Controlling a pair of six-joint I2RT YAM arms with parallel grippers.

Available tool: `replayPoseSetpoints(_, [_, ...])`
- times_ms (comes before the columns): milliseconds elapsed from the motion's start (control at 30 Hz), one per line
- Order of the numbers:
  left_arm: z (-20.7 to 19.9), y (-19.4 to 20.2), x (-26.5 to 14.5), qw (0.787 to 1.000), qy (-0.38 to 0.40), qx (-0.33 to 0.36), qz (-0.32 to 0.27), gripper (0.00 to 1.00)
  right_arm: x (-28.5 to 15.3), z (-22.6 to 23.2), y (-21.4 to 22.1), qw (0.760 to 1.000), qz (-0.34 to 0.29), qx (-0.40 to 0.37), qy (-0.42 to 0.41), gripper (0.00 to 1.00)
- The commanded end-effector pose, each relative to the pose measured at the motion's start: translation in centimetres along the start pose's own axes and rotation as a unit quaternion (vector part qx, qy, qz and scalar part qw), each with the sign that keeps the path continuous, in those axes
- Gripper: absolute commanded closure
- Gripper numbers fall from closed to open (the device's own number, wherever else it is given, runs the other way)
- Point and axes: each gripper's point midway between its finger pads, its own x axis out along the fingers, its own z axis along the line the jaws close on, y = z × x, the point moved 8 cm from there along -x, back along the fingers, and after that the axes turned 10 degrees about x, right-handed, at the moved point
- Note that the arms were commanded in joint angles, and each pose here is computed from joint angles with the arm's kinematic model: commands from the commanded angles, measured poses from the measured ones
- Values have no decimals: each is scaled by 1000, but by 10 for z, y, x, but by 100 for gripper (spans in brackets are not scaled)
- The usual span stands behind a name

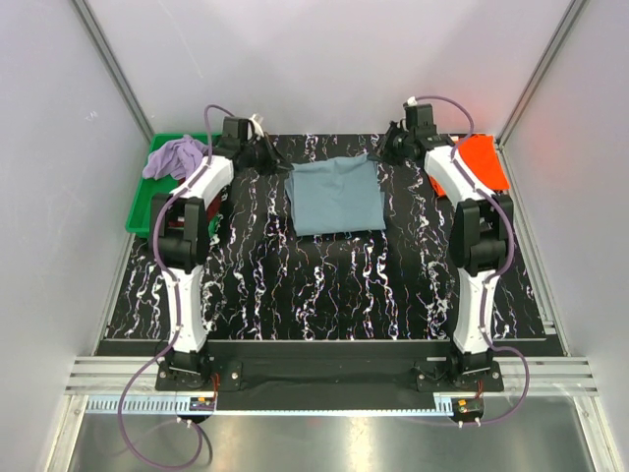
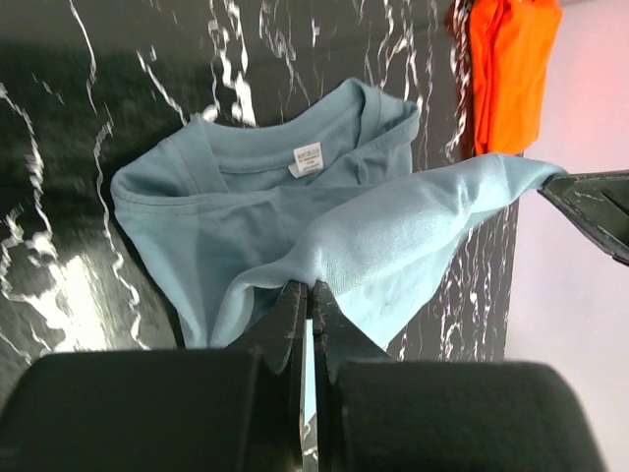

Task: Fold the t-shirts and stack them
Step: Fold the tshirt

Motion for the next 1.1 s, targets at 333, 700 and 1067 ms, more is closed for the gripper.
replayPoseSetpoints(333, [39,-73,25,993,34,25,-113,67,67,14,-44,994,-13,-23,-108,78])
replayPoseSetpoints(700, [23,-41,-6,996,-15,39,-73,33,10,-5,-36,997,-13,-53,-61,16])
replayPoseSetpoints(1067, [14,64,-13,995,-75,67,10,36,-8,-52,26,994,86,-59,-30,29])
